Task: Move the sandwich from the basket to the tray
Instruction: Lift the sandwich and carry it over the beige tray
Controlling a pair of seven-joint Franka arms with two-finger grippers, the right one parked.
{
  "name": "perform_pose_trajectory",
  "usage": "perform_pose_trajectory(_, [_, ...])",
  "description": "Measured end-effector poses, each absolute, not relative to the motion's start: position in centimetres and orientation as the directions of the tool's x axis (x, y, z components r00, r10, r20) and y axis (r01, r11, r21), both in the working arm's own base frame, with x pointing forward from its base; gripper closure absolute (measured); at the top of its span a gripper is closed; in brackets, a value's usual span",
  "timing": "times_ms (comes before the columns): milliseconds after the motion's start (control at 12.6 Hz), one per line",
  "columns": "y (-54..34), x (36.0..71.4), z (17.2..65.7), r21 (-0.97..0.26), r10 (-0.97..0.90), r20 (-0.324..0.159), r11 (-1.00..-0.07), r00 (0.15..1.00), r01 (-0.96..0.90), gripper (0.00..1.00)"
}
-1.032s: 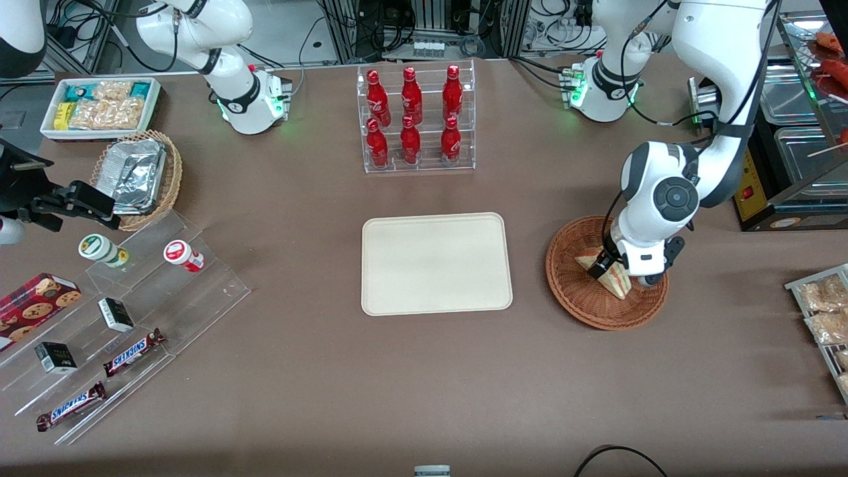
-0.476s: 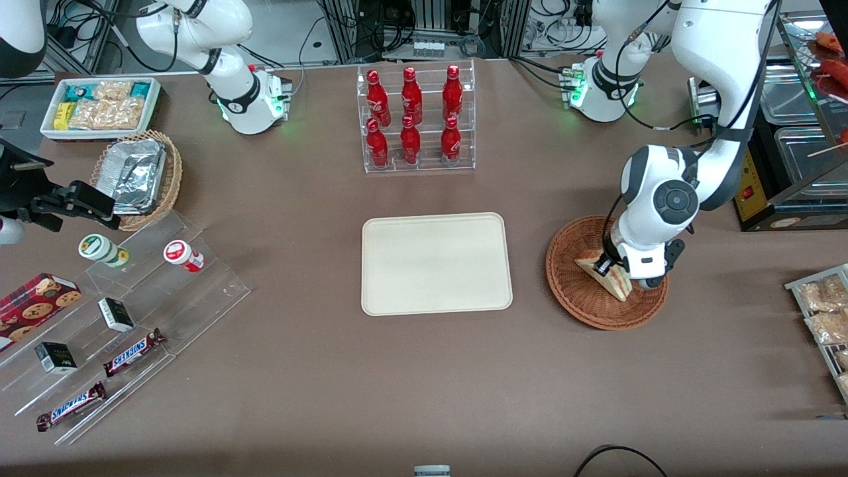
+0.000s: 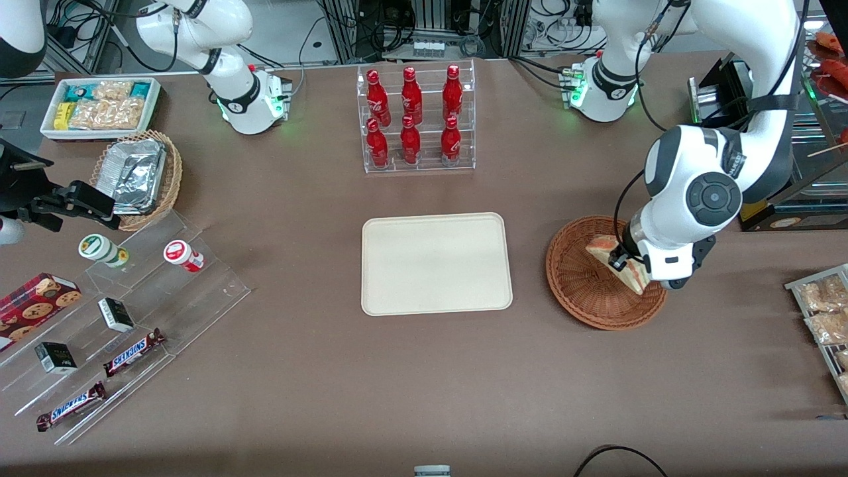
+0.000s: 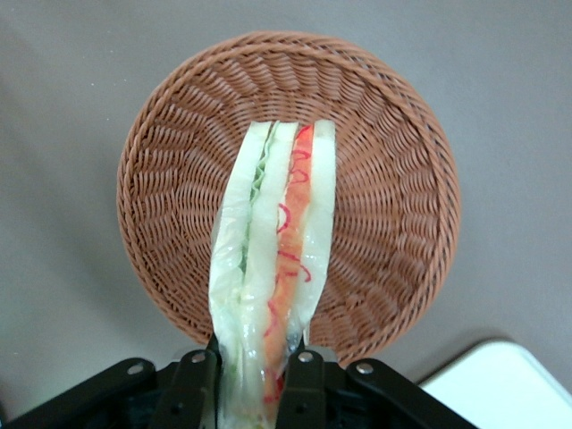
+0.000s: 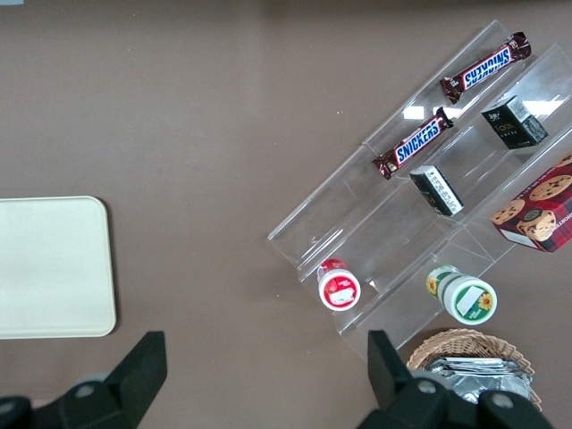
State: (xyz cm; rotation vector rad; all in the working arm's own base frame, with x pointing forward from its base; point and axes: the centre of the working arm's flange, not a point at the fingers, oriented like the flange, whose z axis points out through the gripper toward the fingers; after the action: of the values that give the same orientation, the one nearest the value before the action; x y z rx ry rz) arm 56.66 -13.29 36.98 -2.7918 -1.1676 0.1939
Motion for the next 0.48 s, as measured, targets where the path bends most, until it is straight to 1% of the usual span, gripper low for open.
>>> perform_pose_trajectory(79, [-14.3, 56.4, 37.0, -0.148, 0.677, -0.083, -0.734, 0.731, 0.663, 0.74])
perform_pose_trajectory(159, [-15.7, 56.1, 36.8, -0.147, 0.641, -0.089, -0.766, 0.763, 0.626, 0.78])
perform_pose_trajectory(238, [-17.5, 55.7, 36.7, -0.148, 0.598, -0.096, -0.799, 0.796, 0.583, 0.84])
perform_pose_trajectory(476, [-24.0, 54.5, 36.0, -0.145, 0.454, -0.146, -0.889, 0.879, 0.435, 0.85])
